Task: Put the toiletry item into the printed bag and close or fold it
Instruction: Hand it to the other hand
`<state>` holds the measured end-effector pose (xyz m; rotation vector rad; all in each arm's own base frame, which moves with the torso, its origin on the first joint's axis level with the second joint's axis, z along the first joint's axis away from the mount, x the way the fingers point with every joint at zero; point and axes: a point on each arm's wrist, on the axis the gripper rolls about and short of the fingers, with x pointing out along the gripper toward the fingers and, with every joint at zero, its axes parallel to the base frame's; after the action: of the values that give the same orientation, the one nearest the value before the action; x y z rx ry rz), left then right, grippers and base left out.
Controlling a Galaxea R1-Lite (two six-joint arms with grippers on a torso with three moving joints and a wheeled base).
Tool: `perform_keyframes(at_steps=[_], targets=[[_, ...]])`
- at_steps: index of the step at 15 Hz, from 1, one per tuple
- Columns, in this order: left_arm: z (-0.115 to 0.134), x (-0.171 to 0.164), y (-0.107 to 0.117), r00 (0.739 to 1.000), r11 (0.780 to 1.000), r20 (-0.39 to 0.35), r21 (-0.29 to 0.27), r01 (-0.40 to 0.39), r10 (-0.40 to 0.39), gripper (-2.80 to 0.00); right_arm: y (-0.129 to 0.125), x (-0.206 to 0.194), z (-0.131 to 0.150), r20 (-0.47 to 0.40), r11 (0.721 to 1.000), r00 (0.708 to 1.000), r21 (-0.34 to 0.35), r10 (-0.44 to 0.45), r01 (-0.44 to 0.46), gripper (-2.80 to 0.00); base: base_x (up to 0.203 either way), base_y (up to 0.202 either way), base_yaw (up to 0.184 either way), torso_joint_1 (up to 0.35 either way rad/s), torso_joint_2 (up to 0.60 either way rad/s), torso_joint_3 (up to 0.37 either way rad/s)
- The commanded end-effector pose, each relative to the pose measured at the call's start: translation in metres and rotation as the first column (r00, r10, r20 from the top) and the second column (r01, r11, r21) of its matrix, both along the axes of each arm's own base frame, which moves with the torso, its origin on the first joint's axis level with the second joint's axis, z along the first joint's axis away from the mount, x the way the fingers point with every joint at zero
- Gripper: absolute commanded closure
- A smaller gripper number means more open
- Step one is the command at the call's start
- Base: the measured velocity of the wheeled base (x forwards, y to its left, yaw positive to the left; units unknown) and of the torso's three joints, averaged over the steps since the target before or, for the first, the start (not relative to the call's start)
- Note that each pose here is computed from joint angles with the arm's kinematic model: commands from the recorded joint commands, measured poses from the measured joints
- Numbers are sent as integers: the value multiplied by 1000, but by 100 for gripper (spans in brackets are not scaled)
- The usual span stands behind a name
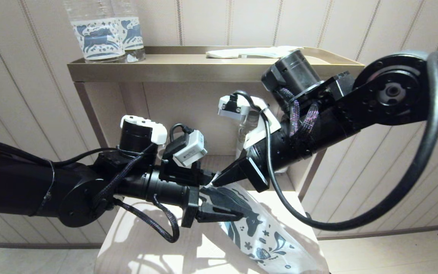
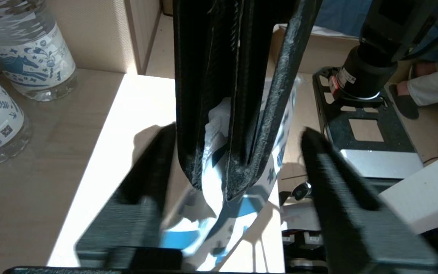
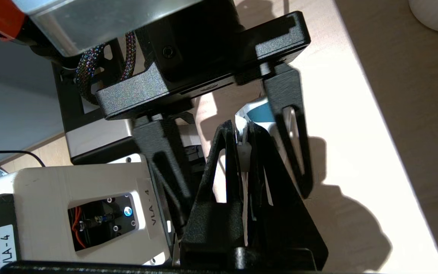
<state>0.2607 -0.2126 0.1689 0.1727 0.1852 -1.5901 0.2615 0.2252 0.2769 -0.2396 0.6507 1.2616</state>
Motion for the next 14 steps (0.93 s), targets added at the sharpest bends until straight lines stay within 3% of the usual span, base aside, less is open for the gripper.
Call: perform_keyframes(at_steps=[1, 14], targets=[[0, 0, -1, 1000, 1000, 2, -3, 7, -7, 0, 0, -1, 3, 4, 1000, 1000, 6, 3, -3, 0, 0, 0, 0, 0, 0, 0], [0, -2, 0, 1000, 1000, 15, -4, 9, -9, 0, -8, -8, -3, -16, 1000, 1000, -17, 2, -2, 0, 0, 0, 0, 0, 0, 0]])
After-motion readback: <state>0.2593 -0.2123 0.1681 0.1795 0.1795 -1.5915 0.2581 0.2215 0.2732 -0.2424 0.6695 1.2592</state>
